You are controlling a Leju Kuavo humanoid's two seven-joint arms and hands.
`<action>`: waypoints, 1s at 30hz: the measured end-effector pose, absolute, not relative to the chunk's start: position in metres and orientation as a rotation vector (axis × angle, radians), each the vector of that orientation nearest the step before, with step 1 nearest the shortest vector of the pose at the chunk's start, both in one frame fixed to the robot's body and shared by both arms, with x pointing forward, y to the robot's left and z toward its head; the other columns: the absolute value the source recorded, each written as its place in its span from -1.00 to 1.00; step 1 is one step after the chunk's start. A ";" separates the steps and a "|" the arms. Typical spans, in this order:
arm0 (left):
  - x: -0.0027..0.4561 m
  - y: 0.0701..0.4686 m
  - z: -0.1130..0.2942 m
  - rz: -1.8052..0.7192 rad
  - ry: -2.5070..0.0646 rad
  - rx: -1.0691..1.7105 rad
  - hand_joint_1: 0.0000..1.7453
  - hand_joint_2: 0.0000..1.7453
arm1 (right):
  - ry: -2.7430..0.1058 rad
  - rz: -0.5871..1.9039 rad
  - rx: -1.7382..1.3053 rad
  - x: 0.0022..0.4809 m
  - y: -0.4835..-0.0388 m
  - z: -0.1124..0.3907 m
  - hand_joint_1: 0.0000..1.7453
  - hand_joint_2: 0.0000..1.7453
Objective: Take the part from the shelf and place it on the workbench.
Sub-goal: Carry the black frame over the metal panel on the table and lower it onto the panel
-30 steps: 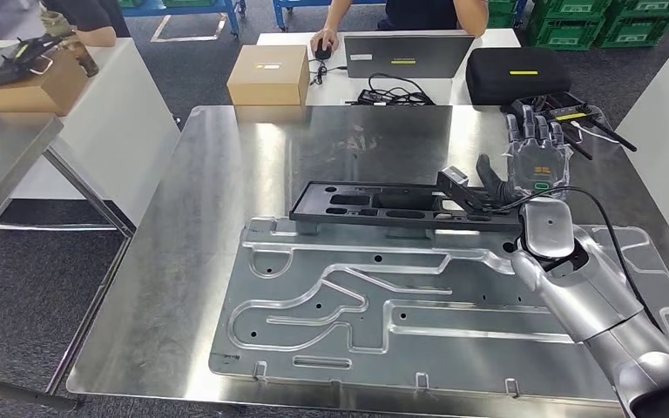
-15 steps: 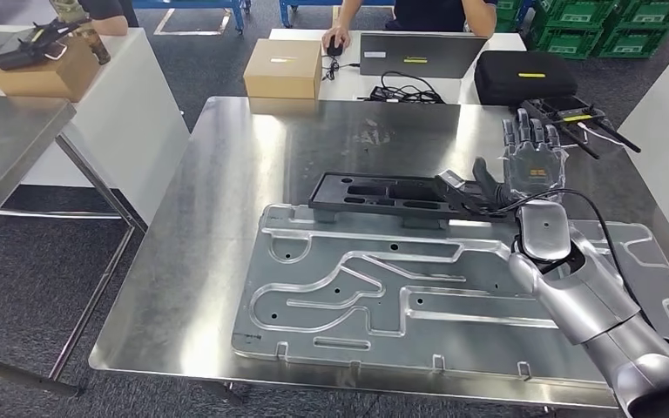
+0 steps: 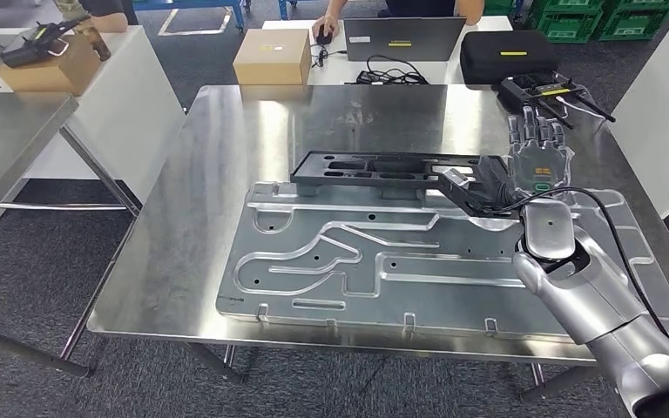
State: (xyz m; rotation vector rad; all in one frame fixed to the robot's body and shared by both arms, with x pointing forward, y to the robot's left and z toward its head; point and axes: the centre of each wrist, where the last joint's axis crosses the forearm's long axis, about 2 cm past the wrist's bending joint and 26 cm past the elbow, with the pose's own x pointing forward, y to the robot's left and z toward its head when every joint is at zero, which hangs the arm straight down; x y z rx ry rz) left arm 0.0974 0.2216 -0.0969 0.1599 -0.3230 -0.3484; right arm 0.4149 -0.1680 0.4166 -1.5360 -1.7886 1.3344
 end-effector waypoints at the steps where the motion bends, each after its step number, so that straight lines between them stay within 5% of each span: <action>1: 0.098 0.222 -0.097 -0.349 -0.324 0.161 -1.00 -1.00 | -1.790 1.333 -1.537 0.415 -0.168 0.417 -1.00 -1.00; 30: 0.096 0.222 -0.097 -0.358 -0.323 0.160 -1.00 -1.00 | -1.670 1.278 -1.538 0.419 -0.205 0.389 -1.00 -1.00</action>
